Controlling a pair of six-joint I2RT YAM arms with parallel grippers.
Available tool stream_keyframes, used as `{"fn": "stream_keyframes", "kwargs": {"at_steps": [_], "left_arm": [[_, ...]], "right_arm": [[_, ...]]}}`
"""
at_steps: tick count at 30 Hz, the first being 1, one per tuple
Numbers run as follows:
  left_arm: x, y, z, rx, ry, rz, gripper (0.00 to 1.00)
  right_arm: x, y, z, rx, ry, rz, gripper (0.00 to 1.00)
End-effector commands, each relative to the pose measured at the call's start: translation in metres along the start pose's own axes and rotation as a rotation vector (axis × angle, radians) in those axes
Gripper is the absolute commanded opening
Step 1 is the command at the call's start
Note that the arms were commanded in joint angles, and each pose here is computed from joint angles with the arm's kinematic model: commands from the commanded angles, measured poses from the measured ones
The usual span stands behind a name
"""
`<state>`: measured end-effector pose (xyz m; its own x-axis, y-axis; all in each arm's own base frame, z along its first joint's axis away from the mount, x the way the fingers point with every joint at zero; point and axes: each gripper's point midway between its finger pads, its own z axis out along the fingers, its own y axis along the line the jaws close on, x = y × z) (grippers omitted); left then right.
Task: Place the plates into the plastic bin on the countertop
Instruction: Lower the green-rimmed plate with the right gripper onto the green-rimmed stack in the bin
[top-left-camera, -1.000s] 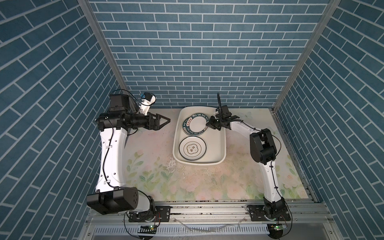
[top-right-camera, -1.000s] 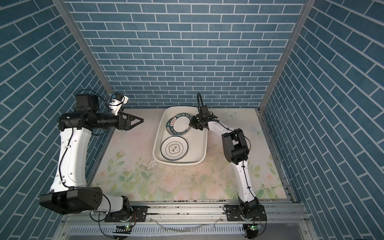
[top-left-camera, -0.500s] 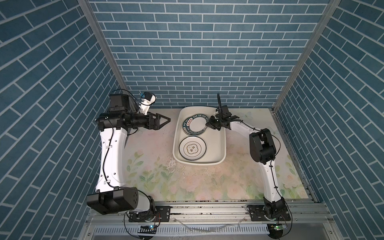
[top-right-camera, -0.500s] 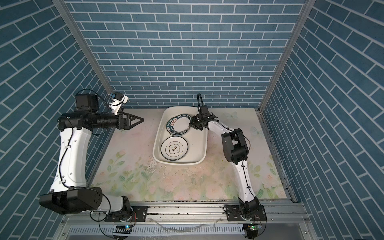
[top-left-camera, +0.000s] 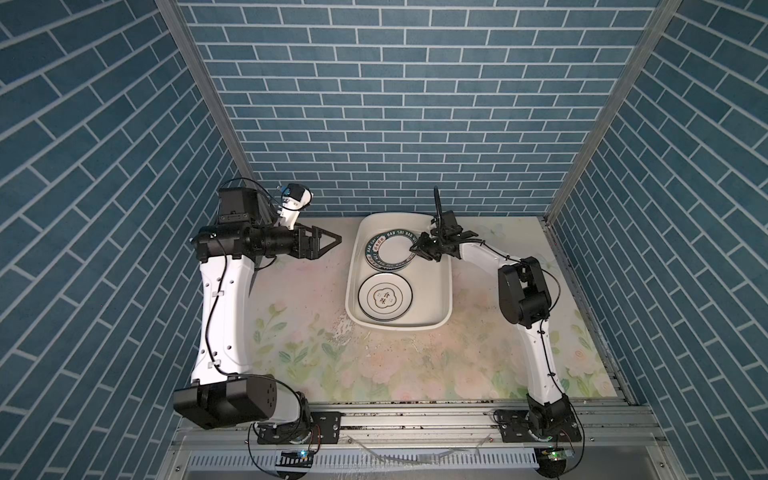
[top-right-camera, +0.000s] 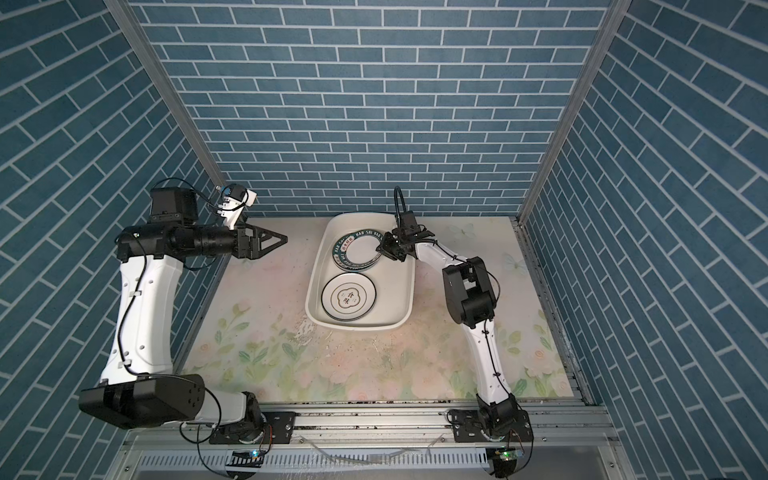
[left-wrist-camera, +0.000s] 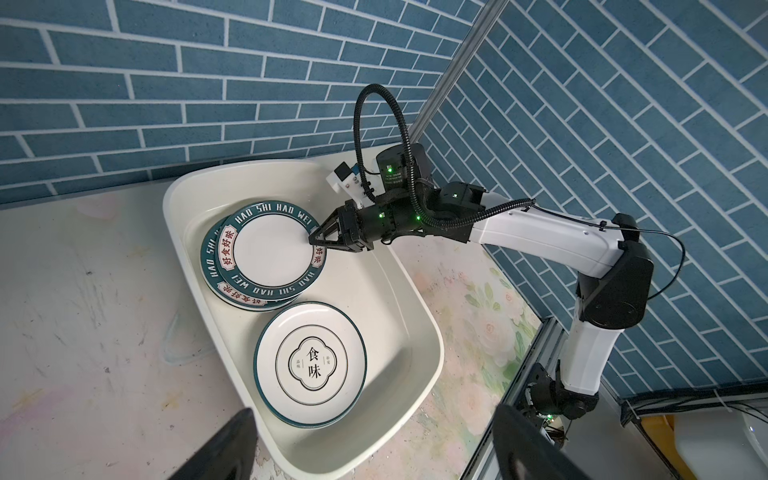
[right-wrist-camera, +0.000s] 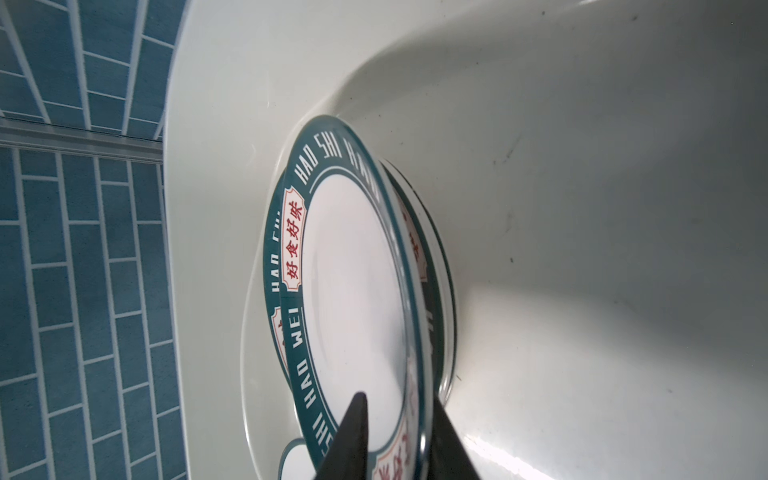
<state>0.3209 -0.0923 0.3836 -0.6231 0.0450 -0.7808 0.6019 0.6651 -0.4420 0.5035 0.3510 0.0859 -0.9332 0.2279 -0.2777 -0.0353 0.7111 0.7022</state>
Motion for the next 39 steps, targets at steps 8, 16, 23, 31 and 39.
{"fn": "stream_keyframes", "kwargs": {"at_steps": [8,16,23,31,39], "left_arm": [[-0.002,-0.008,-0.004,0.018,-0.017,0.015,0.9],[-0.001,-0.006,-0.002,0.021,-0.014,0.007,0.9],[0.0,-0.005,-0.001,0.024,-0.01,0.003,0.9],[0.001,-0.009,-0.003,0.029,-0.01,0.016,0.97],[0.002,-0.008,-0.003,0.022,-0.008,0.017,1.0]], "right_arm": [[0.0,0.005,0.004,-0.011,0.024,0.007,0.26],[0.002,0.004,0.006,-0.004,0.041,0.014,0.27],[0.005,0.001,0.008,0.005,0.058,0.022,0.28],[0.006,-0.001,0.008,0.013,0.063,0.024,0.29],[0.008,-0.001,0.012,0.016,0.08,0.03,0.29]]}}
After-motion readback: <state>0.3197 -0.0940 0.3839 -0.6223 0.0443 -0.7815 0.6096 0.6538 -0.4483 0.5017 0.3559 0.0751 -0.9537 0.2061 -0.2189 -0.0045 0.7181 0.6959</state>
